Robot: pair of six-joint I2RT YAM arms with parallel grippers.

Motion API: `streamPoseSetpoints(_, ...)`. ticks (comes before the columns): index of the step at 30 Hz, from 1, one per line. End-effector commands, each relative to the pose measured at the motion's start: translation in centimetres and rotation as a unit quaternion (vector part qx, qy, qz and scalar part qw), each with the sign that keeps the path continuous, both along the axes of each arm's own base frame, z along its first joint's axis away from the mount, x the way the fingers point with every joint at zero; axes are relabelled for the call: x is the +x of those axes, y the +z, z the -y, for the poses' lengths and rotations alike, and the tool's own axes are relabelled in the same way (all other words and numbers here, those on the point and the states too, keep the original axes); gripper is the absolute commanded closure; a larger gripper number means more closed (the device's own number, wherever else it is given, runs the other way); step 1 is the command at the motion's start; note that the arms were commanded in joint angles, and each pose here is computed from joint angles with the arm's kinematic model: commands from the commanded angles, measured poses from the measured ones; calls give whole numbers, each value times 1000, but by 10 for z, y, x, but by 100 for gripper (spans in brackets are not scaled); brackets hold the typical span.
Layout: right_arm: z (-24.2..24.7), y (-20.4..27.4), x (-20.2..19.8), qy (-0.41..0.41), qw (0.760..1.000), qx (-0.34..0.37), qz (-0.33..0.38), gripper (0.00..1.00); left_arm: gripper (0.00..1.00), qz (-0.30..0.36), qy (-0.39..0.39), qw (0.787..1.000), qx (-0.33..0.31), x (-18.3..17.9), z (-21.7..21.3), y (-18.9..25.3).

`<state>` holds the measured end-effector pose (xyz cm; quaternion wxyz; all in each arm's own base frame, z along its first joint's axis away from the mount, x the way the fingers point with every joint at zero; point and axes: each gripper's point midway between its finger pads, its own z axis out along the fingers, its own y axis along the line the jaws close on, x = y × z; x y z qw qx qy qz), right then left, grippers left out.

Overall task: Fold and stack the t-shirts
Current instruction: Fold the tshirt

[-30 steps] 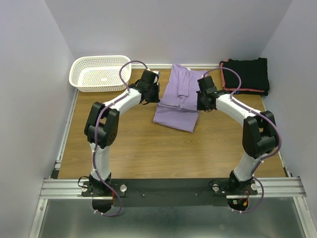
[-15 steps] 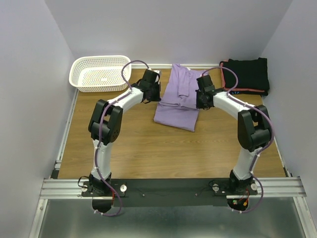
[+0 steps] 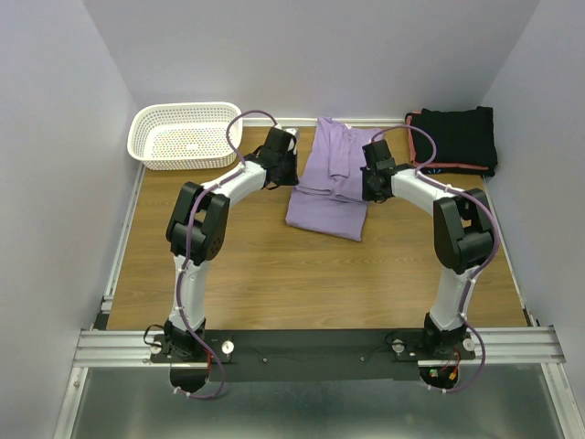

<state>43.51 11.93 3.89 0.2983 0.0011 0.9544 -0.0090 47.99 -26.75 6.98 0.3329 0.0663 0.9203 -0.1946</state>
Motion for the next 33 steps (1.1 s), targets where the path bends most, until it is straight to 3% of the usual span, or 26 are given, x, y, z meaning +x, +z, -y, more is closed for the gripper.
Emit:
streamPoseSetpoints(1,5,17,18,-4,999,-9,33,91,84,29,-2,1000,-5,13,1,12)
streamPoseSetpoints(3,5,21,21,-4,999,-10,39,91,82,34,-2,999,-7,14,1,16)
streamPoseSetpoints(6,5,27,25,-3,999,-9,46,76,71,41,-1,999,-7,16,1,20)
streamPoseSetpoints(8,3,36,24,-1,999,0,53,66,52,43,0,999,-9,13,0,25)
streamPoseSetpoints(10,-5,51,22,16,998,20,65,63,39,50,4,999,-11,11,-2,32)
streamPoseSetpoints(14,-25,70,12,44,994,67,73,61,34,77,32,996,-29,-3,-13,73)
streamPoseSetpoints(16,-37,75,6,55,993,75,77,61,34,66,42,996,-32,-19,-16,69)
streamPoseSetpoints(19,-62,83,-4,78,988,105,80,62,38,67,35,997,-31,-48,-7,73)
streamPoseSetpoints(22,-86,74,-12,101,983,136,65,66,51,46,18,998,-37,-75,11,60)
streamPoseSetpoints(23,-91,69,-14,106,983,141,57,68,61,42,13,998,-41,-79,17,55)
streamPoseSetpoints(27,-96,41,-14,100,985,141,31,96,88,1,-12,999,-35,-98,39,21)
streamPoseSetpoints(33,-97,8,-10,93,987,128,3,100,93,-43,-18,999,-15,-105,47,-13)
